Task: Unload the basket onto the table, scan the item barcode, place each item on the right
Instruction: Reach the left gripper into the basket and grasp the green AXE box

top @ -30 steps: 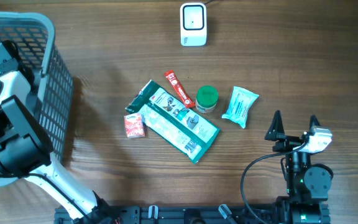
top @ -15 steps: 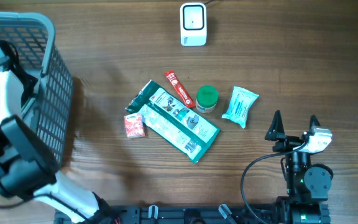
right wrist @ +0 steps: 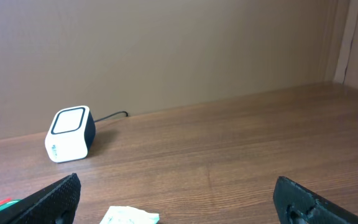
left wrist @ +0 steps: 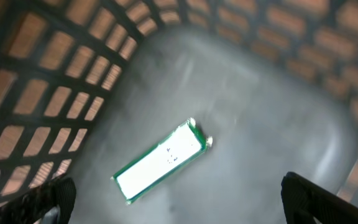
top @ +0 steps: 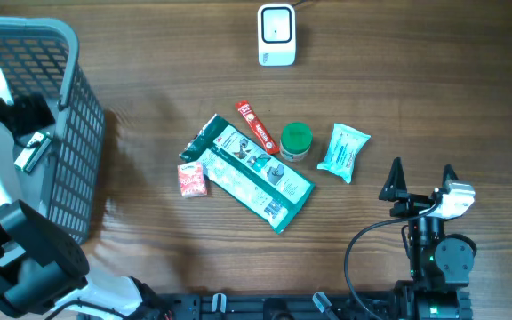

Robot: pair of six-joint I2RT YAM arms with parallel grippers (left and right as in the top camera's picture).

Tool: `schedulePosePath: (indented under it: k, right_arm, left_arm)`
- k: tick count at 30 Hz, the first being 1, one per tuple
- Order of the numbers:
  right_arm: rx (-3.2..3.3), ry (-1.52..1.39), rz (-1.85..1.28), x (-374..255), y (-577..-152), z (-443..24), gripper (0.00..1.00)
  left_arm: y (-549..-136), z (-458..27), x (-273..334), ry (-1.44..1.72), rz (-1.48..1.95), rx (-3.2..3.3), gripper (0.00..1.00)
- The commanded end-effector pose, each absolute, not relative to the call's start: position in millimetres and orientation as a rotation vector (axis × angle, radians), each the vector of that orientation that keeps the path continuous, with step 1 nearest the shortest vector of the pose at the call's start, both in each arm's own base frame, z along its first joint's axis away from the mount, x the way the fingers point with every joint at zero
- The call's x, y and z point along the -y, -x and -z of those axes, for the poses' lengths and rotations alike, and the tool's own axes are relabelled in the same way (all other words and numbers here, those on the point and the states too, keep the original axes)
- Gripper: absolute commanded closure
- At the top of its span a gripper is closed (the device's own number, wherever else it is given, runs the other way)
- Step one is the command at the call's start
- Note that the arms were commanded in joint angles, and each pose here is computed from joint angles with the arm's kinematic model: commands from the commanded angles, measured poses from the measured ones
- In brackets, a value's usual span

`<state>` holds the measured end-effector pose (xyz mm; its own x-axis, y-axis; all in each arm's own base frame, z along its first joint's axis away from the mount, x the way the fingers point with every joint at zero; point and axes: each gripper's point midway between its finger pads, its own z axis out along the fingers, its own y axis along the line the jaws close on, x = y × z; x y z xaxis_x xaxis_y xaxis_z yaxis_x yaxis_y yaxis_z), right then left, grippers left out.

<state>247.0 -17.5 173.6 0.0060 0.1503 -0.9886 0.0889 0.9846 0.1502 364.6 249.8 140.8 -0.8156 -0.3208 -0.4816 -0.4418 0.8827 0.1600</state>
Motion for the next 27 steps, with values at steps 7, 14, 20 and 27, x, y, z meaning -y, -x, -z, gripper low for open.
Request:
schedulePosePath:
  k: [7,14,20,27]
  right_arm:
    - [-1.56,-0.169,-0.041,16,-247,-175,0.0]
    - [-1.56,-0.169,-0.041,16,-247,-175,0.0]
    - [-1.56,-0.168,-0.041,16,-247,-175,0.0]
    - [-1.56,-0.169,-0.041,16,-247,-175,0.0]
  left_arm:
    - [-319,-43,-251,-0.126,-0.24,-2.954,0.0]
    - [-335,-23,-272,-0.219,-0.26,-2.876,0.0]
    - [-352,-27,-269,-0.226,-0.222,-2.791,0.15]
    - [-351,-25,-254,-0.157,-0.101,-2.784,0.36]
